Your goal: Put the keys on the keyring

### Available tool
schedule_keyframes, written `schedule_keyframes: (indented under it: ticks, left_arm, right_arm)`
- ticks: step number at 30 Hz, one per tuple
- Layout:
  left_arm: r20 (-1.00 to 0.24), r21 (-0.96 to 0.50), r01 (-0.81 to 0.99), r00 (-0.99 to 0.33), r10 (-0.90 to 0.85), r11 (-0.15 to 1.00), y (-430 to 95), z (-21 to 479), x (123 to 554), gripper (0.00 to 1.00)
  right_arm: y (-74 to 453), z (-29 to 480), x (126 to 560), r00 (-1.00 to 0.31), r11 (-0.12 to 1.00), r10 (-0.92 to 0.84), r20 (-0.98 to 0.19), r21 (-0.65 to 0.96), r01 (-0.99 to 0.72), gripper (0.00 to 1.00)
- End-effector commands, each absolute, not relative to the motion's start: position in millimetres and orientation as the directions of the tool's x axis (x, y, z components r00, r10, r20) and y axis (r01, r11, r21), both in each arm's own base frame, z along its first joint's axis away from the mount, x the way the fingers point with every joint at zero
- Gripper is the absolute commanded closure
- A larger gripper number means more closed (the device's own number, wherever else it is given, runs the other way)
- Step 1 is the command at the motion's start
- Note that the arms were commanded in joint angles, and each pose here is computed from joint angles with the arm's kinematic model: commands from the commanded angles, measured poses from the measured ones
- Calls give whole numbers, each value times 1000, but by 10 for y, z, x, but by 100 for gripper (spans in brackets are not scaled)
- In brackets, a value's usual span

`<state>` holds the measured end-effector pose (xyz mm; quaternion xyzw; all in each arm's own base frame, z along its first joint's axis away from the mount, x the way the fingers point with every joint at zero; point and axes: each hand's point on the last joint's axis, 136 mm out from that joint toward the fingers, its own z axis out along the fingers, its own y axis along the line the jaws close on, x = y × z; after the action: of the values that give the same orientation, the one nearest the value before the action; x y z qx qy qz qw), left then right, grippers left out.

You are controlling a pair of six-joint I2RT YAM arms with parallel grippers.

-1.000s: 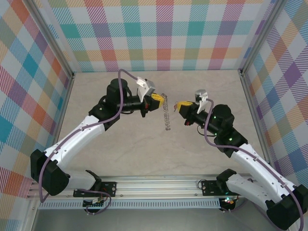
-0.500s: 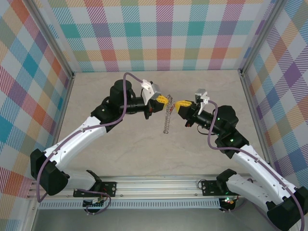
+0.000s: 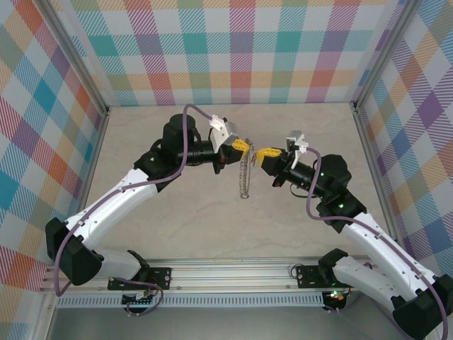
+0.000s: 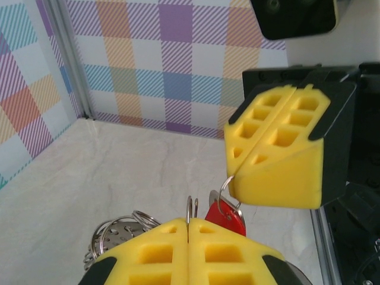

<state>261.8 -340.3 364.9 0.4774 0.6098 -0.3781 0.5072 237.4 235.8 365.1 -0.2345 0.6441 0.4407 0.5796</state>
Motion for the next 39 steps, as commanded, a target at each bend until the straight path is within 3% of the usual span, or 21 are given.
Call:
schedule_keyframes:
  ticks: [1,39]
  left_arm:
    - [-985,74,976,39,169,207,-3483,3864,2504,100]
    - [-986,133,965,106,128,227,-3451,4101,2388,100]
  right_arm:
    - [2340,3978,2334,-119,487,243,-963,227,-843,100]
    - [2204,3618,2540,-163,582,210,-964,257,-771,100]
